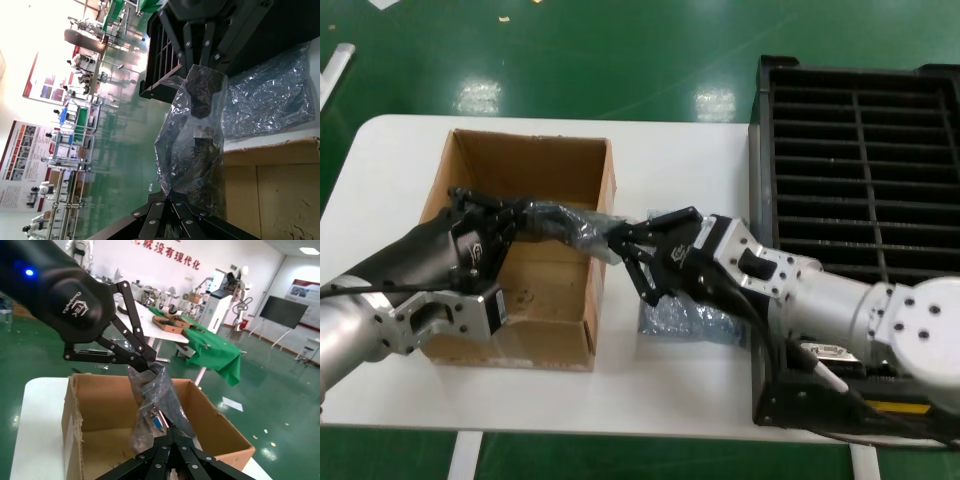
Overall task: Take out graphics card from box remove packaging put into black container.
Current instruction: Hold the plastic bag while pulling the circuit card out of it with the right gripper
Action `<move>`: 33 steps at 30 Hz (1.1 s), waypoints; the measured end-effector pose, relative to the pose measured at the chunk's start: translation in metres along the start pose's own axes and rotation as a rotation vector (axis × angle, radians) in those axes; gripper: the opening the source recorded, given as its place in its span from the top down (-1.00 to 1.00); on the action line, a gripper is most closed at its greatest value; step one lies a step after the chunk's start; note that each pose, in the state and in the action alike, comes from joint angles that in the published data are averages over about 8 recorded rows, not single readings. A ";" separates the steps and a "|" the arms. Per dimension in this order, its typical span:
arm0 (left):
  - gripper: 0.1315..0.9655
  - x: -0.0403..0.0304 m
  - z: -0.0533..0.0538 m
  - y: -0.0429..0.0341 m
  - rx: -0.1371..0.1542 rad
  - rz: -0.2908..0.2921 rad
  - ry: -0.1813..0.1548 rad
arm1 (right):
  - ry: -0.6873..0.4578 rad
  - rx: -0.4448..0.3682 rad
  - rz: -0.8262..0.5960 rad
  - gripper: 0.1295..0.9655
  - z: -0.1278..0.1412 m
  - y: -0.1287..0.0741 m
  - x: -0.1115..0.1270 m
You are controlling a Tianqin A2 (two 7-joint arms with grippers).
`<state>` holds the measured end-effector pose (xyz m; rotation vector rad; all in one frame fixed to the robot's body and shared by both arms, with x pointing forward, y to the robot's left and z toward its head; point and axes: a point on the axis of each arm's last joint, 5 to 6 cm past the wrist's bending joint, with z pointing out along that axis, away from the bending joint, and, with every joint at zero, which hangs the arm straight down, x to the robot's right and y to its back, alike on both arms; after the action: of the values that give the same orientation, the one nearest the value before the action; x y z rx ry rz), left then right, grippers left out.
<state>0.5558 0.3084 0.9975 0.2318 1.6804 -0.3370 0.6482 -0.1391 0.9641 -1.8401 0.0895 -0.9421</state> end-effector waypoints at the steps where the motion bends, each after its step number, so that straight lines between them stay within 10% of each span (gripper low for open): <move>1: 0.98 0.0000 0.000 0.0000 0.000 0.000 0.000 | -0.009 -0.004 -0.001 0.99 0.002 -0.001 0.003; 33: 0.98 0.0000 0.000 0.0000 0.000 0.000 0.000 | -0.083 -0.019 -0.104 0.76 0.025 -0.008 0.010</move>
<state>0.5558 0.3084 0.9975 0.2318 1.6804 -0.3370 0.6682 -0.1214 0.9717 -1.9139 -0.0497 -0.9377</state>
